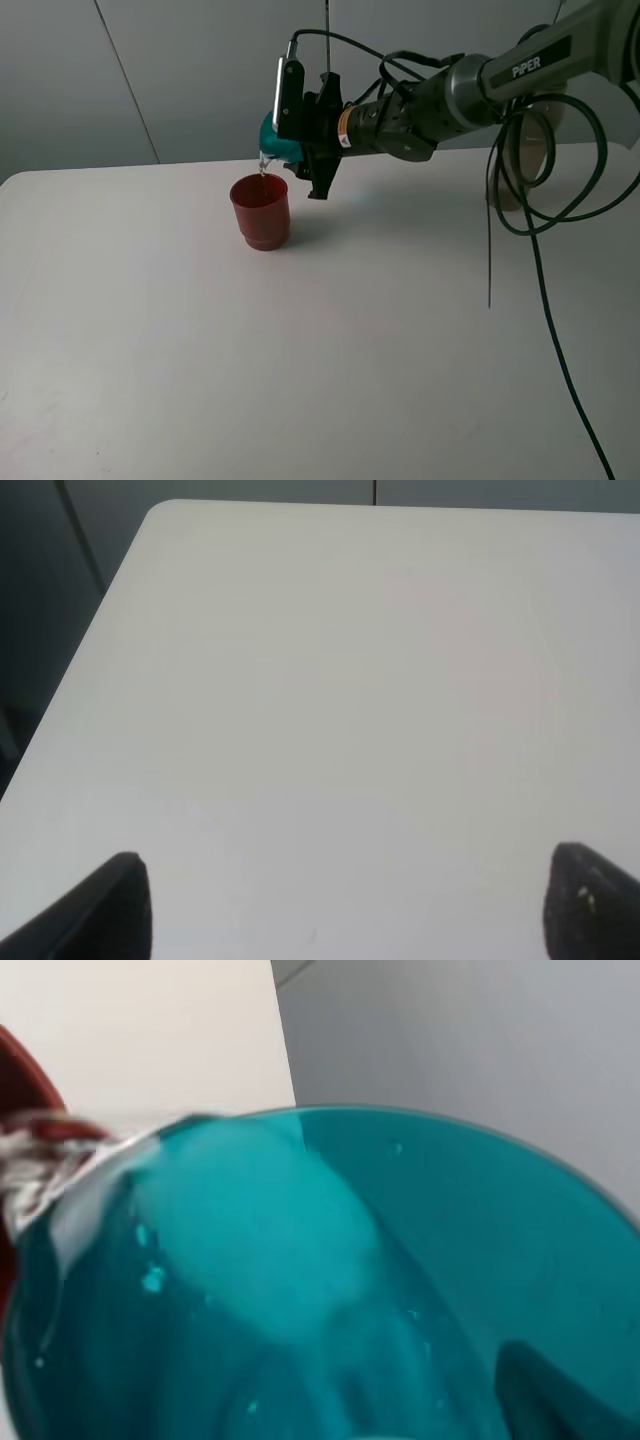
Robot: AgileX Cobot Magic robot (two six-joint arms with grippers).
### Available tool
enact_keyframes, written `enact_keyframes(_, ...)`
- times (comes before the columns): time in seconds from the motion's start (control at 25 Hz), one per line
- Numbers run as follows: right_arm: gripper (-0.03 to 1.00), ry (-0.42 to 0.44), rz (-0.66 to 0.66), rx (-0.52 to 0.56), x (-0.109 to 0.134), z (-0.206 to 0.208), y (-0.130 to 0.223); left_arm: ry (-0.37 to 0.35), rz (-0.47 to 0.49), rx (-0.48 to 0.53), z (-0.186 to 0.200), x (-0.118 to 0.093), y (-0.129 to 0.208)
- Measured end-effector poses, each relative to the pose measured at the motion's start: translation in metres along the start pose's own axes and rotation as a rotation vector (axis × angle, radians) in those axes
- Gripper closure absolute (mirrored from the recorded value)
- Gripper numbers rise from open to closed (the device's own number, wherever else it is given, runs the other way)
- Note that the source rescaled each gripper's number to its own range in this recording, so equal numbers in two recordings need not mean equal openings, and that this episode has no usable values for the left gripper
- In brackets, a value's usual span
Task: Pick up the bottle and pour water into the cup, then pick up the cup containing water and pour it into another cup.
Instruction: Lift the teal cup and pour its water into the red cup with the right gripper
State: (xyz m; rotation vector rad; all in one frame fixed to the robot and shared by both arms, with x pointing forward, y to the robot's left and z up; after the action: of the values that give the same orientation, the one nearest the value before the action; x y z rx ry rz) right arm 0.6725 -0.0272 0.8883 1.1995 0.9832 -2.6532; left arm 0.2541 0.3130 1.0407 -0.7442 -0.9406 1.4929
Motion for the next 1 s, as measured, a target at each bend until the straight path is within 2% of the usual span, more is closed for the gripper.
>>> enact_keyframes(0.72,0.89,-0.003,0.19,-0.004,0.0016,-0.0004,-0.0025,0.0,0.0,0.0,0.0,0.0,0.0)
enact_keyframes(1.0,0.89,0.01,0.211,-0.01,-0.0032,0.0005,-0.0056,0.0,0.0,0.0,0.0,0.0,0.0)
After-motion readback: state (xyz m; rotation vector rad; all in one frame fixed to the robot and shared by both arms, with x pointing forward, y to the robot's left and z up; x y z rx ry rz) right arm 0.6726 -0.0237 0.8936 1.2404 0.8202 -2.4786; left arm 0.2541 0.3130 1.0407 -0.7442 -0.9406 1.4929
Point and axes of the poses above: a point on each arm's last joint axis where the gripper is mounted, z pointing back along that axis away from the gripper, x along the wrist's bending axis when the last joint is at zero, y = z × x, the point moved 3 cm from there along -z, pointing out along that axis toward the gripper, and after that the axes turned 4 degrees about -z, right-handed, at the moved point
